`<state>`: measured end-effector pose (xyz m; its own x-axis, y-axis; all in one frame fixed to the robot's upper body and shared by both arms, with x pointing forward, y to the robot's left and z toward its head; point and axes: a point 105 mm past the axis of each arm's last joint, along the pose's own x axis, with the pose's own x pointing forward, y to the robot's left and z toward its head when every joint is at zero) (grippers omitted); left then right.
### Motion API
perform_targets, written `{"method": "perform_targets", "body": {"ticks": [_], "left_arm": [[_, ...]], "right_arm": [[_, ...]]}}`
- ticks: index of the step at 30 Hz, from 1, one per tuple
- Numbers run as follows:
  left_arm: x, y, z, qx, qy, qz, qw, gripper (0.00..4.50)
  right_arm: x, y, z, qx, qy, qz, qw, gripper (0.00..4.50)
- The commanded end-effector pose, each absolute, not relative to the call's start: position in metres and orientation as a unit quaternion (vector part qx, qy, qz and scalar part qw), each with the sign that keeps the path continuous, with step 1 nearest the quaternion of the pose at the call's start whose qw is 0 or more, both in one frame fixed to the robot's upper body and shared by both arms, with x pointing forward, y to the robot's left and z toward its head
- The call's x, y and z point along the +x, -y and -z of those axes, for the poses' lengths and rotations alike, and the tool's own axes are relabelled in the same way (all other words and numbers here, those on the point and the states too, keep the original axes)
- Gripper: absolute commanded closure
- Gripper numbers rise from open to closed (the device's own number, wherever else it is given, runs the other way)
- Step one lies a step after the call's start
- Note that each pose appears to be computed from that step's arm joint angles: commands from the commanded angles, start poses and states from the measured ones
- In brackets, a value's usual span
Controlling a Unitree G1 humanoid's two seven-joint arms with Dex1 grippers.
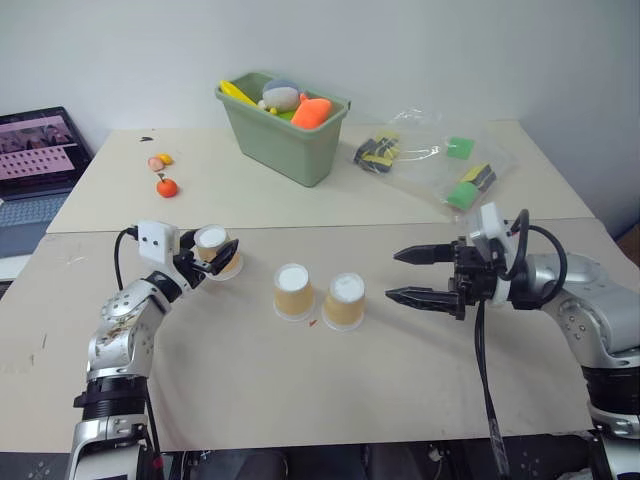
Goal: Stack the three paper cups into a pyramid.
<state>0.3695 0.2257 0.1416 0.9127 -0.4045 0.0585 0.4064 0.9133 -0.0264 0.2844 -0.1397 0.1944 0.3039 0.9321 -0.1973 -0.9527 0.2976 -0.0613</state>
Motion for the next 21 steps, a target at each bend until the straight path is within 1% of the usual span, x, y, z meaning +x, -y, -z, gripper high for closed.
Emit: {"method": "perform_targets", "body": {"ticks": [1,2,5,6,8,11,14,17,21], "left_arm": [[0.373,-0.221,-0.154,-0.008,0.055,0.218,0.974,0.52],[0.373,-0.219,-0.153,-0.008,0.054,0.224,0.973,0.72],[0.373,-0.218,-0.150,-0.005,0.046,0.223,0.974,1.78],[0.373,-0.219,-0.148,-0.007,0.040,0.222,0.974,1.93],[0.374,-0.220,-0.150,-0.003,0.042,0.221,0.974,1.93],[0.370,-0.207,-0.162,0.017,0.049,0.260,0.964,1.93],[0.359,-0.181,-0.179,0.043,0.057,0.339,0.938,1.93],[0.347,-0.160,-0.205,0.041,0.063,0.413,0.908,1.93],[0.328,-0.137,-0.237,0.046,0.053,0.513,0.855,1.93]], "right_arm": [[0.281,0.139,-0.209,-0.094,-0.032,-0.587,0.804,0.00],[0.281,0.139,-0.208,-0.095,-0.032,-0.586,0.804,0.00],[0.282,0.140,-0.208,-0.096,-0.032,-0.583,0.806,0.00],[0.282,0.140,-0.208,-0.096,-0.031,-0.582,0.807,0.00],[0.281,0.140,-0.208,-0.097,-0.031,-0.581,0.807,0.00],[0.281,0.141,-0.207,-0.099,-0.033,-0.581,0.807,0.00],[0.282,0.140,-0.208,-0.100,-0.032,-0.580,0.808,0.00],[0.284,0.140,-0.208,-0.100,-0.031,-0.580,0.808,0.00],[0.283,0.140,-0.207,-0.101,-0.032,-0.579,0.808,0.00]]}}
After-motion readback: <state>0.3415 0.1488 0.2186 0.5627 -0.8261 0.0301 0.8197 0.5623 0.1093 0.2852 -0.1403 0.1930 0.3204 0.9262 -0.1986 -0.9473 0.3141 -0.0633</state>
